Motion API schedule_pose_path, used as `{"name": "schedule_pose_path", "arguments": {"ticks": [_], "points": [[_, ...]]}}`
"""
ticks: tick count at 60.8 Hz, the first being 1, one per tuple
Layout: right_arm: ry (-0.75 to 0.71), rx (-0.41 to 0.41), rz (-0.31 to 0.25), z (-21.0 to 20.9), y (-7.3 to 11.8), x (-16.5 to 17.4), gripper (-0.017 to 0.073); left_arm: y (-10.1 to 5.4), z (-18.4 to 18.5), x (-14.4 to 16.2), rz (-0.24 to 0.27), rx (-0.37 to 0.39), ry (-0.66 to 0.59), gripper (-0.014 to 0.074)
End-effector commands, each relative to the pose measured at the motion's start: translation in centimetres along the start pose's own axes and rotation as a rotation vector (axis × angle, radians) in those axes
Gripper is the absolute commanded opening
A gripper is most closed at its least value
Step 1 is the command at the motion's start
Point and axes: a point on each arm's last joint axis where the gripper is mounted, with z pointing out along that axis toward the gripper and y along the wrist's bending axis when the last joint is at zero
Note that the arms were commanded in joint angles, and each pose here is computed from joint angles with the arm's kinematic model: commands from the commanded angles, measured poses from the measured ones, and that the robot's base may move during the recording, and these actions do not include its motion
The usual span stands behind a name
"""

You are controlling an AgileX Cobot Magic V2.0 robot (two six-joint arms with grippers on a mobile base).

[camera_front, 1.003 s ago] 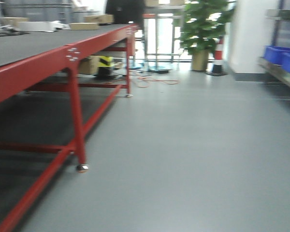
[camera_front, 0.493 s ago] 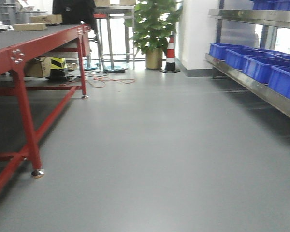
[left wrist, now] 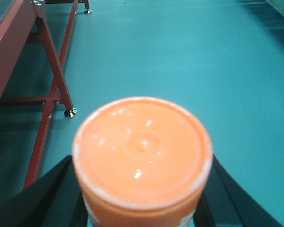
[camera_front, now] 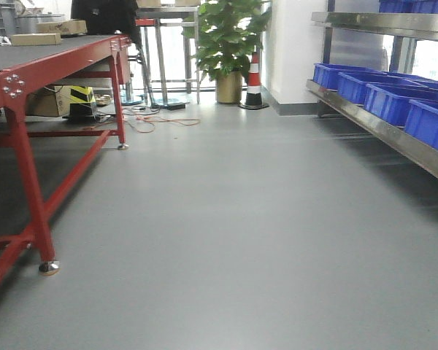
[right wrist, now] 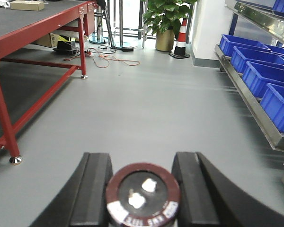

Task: Place cylindrical capacitor in blue bin on shelf
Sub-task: 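Drive the base to the shelf of blue bins holding both objects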

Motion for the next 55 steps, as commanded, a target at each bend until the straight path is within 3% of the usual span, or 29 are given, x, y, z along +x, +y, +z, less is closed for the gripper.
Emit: {"name": "schedule_pose_path", "arguments": {"ticks": [1, 55], "points": [[-0.035, 0.007, -0.008, -0.17, -0.06, -0.3, -0.0028, -0.1, -0.18, -0.2, -0.009, 0.007, -0.02, -0.0111], [-0.035, 0.007, -0.008, -0.17, -0.06, -0.3, -0.0028, -0.1, -0.18, -0.2, -0.009, 0.007, -0.02, -0.0111]]}}
